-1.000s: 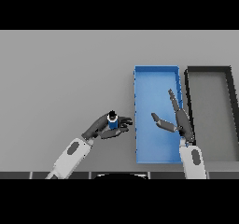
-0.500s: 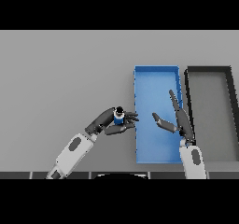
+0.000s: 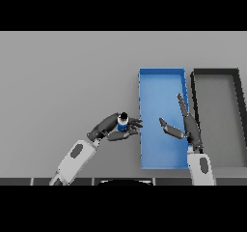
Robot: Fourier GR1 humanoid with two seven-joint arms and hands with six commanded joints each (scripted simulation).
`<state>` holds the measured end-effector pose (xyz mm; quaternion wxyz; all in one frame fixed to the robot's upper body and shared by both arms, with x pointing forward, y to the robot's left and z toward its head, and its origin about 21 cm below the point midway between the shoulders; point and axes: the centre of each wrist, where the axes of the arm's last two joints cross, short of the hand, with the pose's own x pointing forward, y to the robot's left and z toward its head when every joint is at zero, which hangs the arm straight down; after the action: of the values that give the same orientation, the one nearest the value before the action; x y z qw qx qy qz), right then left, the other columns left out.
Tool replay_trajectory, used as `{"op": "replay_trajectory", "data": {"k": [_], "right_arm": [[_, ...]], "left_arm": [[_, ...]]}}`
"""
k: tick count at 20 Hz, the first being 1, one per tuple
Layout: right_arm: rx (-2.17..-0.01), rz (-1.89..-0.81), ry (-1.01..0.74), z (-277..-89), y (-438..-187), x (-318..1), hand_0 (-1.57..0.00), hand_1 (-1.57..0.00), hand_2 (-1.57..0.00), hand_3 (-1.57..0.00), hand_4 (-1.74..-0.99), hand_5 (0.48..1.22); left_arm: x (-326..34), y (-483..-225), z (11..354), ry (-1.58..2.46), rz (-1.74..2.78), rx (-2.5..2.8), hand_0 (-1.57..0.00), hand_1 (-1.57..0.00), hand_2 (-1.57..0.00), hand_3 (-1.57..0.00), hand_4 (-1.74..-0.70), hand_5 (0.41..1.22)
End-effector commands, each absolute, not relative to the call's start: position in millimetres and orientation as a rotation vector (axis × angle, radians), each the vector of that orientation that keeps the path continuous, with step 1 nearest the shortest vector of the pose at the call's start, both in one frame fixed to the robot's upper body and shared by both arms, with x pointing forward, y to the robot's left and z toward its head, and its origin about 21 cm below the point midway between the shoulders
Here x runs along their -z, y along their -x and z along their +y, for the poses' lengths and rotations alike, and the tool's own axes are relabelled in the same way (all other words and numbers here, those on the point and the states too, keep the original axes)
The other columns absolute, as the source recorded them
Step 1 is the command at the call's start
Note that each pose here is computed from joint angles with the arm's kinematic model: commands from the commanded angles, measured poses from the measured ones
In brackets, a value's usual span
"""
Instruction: Pick up the blue pipe and place it into the blue bin.
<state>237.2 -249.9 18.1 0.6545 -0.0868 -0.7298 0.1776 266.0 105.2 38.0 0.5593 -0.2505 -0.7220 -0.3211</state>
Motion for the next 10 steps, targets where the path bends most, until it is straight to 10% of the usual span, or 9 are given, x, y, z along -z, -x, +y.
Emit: {"op": "replay_trajectory", "data": {"k": [1, 10], "right_arm": [[-0.394, -1.673, 0.178, -249.3, -237, -20, 0.0, -0.01, 0.0, 0.0, -1.194, 0.572], [-0.603, -1.859, -0.191, -254.8, -244, -109, 0.0, 0.0, -0.01, 0.0, -1.177, 0.567]], "left_arm": [[-41, -267, 102, 0.593, -1.701, 0.758, -1.57, -1.57, -1.57, -1.57, -1.47, 1.221], [-43, -266, 104, 0.573, -1.709, 0.777, -1.57, -1.57, -1.57, -1.57, -1.47, 1.221]]}}
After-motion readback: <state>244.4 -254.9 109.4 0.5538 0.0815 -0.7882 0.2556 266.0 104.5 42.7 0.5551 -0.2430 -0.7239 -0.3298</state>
